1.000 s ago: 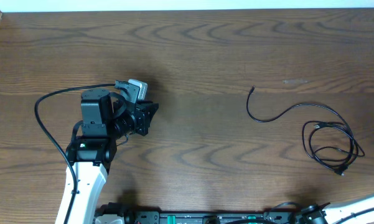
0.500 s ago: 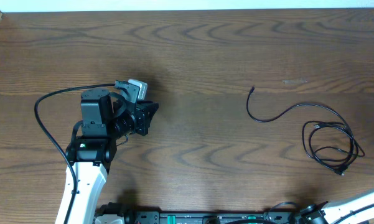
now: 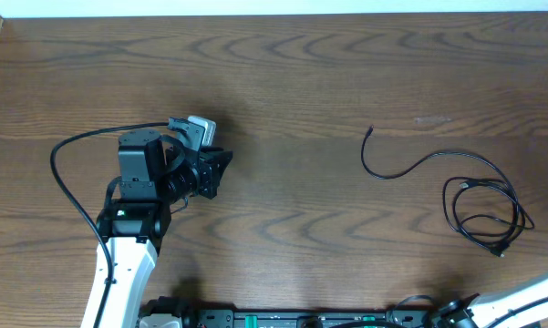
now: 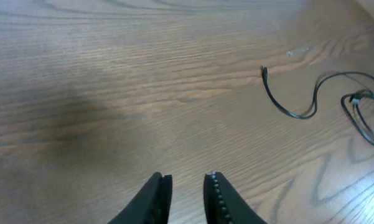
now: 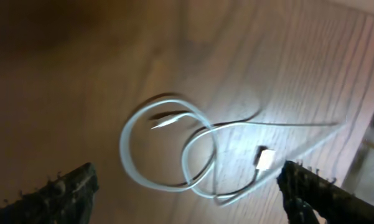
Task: Untangle cables
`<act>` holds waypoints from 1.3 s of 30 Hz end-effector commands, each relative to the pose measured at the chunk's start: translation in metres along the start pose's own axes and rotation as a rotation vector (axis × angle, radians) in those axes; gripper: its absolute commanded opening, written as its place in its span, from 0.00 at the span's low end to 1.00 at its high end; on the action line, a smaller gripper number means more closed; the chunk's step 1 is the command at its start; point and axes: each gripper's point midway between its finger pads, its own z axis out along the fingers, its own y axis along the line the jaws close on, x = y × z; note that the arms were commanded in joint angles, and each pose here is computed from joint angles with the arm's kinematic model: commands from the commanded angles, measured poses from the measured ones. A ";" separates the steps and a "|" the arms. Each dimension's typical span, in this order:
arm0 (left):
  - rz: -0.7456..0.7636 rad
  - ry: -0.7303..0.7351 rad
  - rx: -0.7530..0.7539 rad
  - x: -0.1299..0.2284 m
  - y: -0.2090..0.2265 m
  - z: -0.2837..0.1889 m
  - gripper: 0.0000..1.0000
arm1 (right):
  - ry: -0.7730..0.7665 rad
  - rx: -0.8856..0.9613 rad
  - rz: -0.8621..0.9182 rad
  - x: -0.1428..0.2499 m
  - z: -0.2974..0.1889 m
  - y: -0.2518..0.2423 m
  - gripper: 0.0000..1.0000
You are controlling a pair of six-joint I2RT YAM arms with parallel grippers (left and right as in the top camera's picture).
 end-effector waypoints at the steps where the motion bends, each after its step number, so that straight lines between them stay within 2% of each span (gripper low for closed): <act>1: 0.001 0.005 -0.003 0.002 0.001 0.002 0.25 | -0.068 -0.122 -0.021 0.012 -0.059 0.035 0.93; 5: 0.000 0.006 -0.003 0.002 0.001 0.002 0.34 | -0.020 -0.118 -0.083 0.048 -0.074 0.065 0.99; 11: 0.000 0.005 -0.003 0.002 0.001 0.002 0.51 | 0.068 0.039 -0.194 0.107 -0.071 0.079 0.99; 16: -0.002 0.008 0.001 0.003 0.000 0.002 0.51 | 0.095 0.046 -0.254 0.138 -0.056 0.083 0.99; 22: -0.009 0.012 0.031 0.004 -0.005 0.001 0.51 | -0.049 -0.118 -0.268 0.171 -0.054 0.076 0.99; 26: -0.005 0.004 0.053 0.002 -0.008 0.001 0.51 | -0.067 -0.283 -0.279 0.201 -0.051 0.079 0.99; 36: -0.007 -0.003 0.106 0.001 -0.018 0.000 0.51 | 0.182 -0.165 -0.183 0.292 0.023 0.029 0.99; 39: -0.014 -0.002 0.106 0.001 -0.018 0.000 0.51 | 0.193 -0.156 -0.186 0.302 0.036 0.024 0.99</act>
